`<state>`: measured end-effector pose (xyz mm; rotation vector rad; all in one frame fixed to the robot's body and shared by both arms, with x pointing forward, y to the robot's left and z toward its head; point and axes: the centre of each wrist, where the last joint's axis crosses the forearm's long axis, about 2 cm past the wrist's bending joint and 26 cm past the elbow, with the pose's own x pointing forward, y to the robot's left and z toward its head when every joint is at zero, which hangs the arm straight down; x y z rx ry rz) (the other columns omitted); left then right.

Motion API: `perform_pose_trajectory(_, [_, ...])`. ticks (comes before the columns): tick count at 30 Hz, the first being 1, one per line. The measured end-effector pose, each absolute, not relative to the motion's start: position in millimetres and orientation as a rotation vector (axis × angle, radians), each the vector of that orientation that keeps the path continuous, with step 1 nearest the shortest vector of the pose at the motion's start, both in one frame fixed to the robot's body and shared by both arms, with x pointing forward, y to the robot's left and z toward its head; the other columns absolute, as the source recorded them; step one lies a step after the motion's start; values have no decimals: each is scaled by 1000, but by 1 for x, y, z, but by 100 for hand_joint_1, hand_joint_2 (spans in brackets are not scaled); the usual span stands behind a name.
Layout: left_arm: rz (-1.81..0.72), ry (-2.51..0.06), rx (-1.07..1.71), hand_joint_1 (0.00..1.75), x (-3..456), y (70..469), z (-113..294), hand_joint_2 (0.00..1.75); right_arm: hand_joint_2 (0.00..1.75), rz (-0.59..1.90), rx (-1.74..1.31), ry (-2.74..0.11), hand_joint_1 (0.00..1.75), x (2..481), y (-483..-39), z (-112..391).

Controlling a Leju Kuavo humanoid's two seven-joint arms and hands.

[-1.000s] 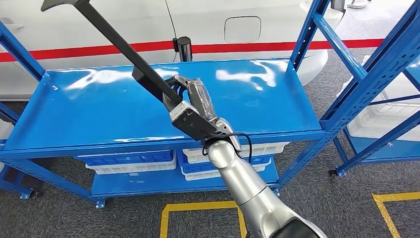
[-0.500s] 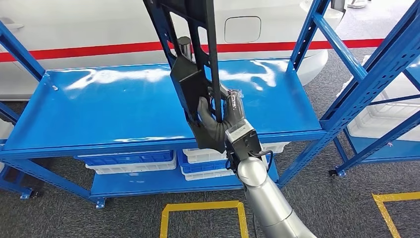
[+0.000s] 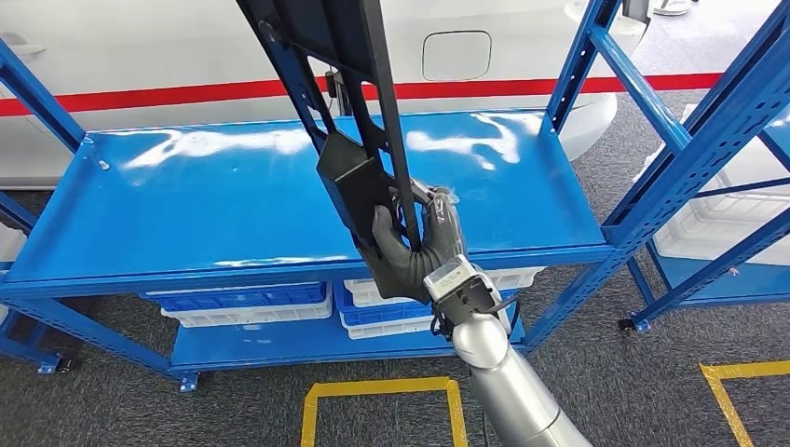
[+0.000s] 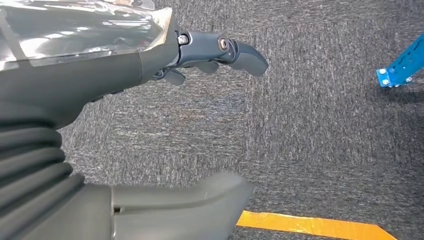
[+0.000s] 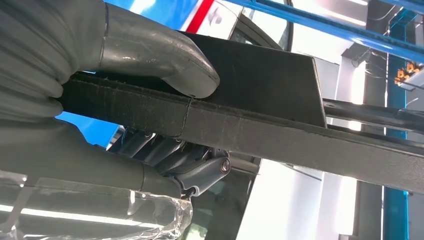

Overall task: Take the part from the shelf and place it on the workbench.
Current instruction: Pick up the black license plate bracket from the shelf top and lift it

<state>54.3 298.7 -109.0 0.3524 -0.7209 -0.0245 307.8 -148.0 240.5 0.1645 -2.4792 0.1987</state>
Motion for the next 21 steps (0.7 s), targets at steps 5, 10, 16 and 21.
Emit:
perform_pose_trajectory(5, [-19,-715,348,0,54,299,-109,175,175,204,182,-2471,175,304,-147,238])
perform_pose_trajectory(10, [-19,-705,350,0,55,299,-109,175,175,219,200,-2462,175,303,-148,238])
perform_pose_trajectory(16, [-28,-729,335,0,55,299,-109,175,175,234,200,-2451,175,303,-150,236])
perform_pose_trajectory(21, [-32,-736,335,0,55,299,-109,175,175,241,198,-2446,175,302,-151,234])
